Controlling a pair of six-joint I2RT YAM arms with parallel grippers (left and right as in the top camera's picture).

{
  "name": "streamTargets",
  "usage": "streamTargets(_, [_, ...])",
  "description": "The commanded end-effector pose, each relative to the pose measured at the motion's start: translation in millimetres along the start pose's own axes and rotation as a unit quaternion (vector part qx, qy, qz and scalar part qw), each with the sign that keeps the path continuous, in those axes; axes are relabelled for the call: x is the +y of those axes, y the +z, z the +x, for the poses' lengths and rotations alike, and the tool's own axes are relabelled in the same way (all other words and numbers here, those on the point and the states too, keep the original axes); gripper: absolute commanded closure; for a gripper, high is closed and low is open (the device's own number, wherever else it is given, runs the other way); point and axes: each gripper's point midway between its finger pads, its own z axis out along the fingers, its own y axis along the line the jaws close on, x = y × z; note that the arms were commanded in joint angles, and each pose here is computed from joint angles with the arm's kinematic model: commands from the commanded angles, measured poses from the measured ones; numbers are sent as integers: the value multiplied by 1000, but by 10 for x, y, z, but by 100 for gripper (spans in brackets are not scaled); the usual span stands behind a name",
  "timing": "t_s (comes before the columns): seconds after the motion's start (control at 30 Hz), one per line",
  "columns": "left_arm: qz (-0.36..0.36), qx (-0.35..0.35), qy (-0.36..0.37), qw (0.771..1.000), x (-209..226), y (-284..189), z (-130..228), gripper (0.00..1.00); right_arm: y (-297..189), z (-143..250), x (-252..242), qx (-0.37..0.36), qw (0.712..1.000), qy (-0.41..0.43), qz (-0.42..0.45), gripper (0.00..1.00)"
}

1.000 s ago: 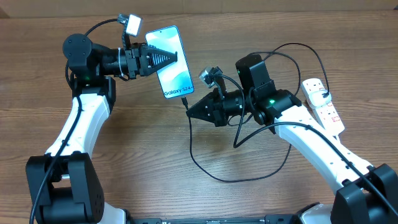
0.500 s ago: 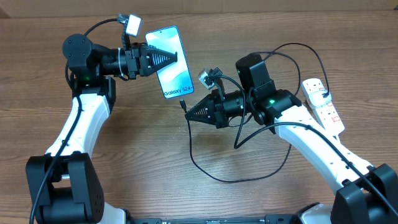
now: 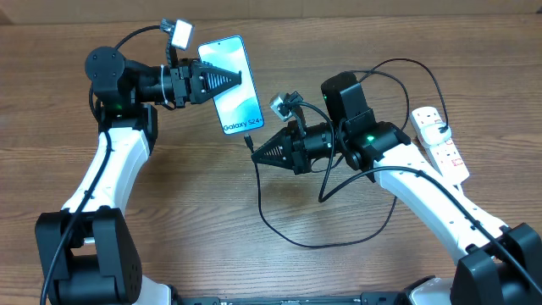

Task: Plug charger to phone and switch on socket

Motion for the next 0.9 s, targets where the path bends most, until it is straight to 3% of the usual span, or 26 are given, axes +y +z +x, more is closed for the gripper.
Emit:
streamTargets(0.0, [4, 5, 4, 1000, -46, 24, -12, 96, -3, -129, 49, -8, 1000, 4, 1, 96])
streamTargets(0.87, [2, -4, 3, 1000, -112, 25, -74, 96, -29, -165, 36, -15, 999, 24, -17, 96])
